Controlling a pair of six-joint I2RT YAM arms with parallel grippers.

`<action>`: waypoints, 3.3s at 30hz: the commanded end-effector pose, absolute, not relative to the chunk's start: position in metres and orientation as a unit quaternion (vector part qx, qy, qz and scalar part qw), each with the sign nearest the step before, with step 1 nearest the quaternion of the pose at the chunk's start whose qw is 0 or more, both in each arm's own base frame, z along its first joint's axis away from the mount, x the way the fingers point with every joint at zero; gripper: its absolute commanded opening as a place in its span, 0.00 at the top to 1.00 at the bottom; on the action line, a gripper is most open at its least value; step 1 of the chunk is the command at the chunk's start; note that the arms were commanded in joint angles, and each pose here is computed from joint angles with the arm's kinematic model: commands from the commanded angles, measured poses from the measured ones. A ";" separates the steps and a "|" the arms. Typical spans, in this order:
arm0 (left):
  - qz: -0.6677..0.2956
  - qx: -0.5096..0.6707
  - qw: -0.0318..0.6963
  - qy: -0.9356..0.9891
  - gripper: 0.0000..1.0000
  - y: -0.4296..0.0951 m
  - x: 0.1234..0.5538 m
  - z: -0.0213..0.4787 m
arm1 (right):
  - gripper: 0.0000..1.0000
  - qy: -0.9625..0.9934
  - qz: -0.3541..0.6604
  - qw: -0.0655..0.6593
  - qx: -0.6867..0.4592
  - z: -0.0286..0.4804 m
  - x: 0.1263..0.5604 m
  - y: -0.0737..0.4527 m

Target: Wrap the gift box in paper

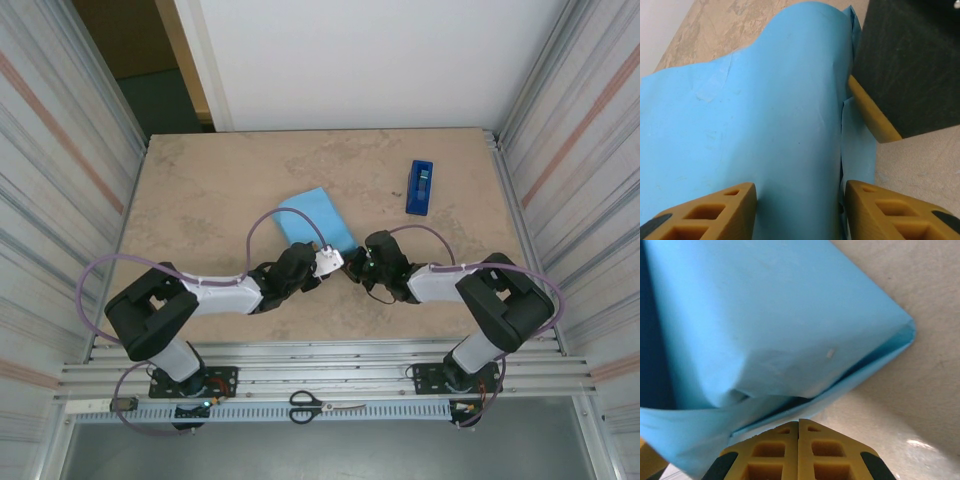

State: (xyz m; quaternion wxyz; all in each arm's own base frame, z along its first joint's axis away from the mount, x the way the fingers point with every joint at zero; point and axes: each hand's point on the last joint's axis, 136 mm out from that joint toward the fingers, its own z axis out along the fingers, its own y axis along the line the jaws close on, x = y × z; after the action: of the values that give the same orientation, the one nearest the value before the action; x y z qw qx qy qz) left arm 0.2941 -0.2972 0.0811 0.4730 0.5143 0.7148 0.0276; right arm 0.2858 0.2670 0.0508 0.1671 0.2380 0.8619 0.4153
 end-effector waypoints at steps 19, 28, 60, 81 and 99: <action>0.041 0.534 0.432 0.726 0.36 -0.292 0.289 0.062 | 1.00 0.840 0.445 0.176 0.256 0.059 0.295 0.274; 0.043 0.520 0.418 0.744 0.51 -0.286 0.287 0.047 | 1.00 0.843 0.440 0.176 0.255 0.059 0.294 0.271; 0.022 0.519 0.395 0.758 0.53 -0.283 0.277 0.029 | 0.80 0.885 0.323 0.260 0.214 0.138 0.444 0.024; 0.016 0.523 0.388 0.759 0.54 -0.284 0.272 0.023 | 0.72 0.895 0.339 0.176 0.229 0.086 0.503 0.017; 0.014 0.526 0.385 0.758 0.53 -0.284 0.270 0.022 | 0.80 0.885 0.372 0.160 0.232 0.082 0.501 0.025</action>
State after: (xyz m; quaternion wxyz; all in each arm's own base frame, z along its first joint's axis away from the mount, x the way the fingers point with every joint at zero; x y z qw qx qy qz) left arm 0.3002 -0.3005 0.0788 0.4785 0.4862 0.7308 0.0237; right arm 0.5003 0.0245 0.0787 0.1606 0.2327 0.8891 0.3599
